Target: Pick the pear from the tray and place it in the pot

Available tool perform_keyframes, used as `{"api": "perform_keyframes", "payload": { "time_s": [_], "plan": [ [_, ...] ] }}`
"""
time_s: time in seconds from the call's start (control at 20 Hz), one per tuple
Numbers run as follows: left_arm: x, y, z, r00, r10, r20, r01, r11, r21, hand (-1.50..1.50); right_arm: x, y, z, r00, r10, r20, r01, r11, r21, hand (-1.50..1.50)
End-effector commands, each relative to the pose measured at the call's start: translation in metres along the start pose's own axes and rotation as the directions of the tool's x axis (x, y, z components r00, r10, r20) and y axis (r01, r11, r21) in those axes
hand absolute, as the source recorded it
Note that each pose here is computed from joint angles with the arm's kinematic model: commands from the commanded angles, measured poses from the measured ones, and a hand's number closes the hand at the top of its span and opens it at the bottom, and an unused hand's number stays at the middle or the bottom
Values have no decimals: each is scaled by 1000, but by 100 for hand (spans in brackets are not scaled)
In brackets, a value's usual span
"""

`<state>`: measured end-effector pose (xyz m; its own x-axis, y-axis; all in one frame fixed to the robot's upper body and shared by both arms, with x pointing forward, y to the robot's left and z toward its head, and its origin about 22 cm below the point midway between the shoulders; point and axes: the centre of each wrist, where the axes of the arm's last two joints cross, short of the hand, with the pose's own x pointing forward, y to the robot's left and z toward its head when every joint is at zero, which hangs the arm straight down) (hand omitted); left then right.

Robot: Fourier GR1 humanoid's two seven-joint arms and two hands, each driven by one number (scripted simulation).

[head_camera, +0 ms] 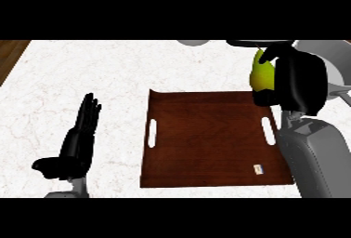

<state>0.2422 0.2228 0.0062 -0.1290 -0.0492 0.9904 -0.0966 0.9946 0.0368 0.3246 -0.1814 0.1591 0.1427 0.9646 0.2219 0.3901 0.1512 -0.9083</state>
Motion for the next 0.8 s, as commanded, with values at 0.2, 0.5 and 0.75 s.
{"api": "perform_keyframes", "payload": {
  "time_s": [0.2,0.5,0.75],
  "plan": [
    [-15,11,14,1000,2,9,-2,1000,-2,0,-62,-19,-38,992,31,-119,-36,999,-40,150],
    [-4,5,-3,1000,-8,19,8,1000,-3,0,-143,-25,-62,980,32,-194,-41,998,-45,150],
    [-4,-6,-6,1000,5,6,-5,1000,-15,0,-183,2,-82,978,46,-202,-45,999,8,150]
  ]
}}
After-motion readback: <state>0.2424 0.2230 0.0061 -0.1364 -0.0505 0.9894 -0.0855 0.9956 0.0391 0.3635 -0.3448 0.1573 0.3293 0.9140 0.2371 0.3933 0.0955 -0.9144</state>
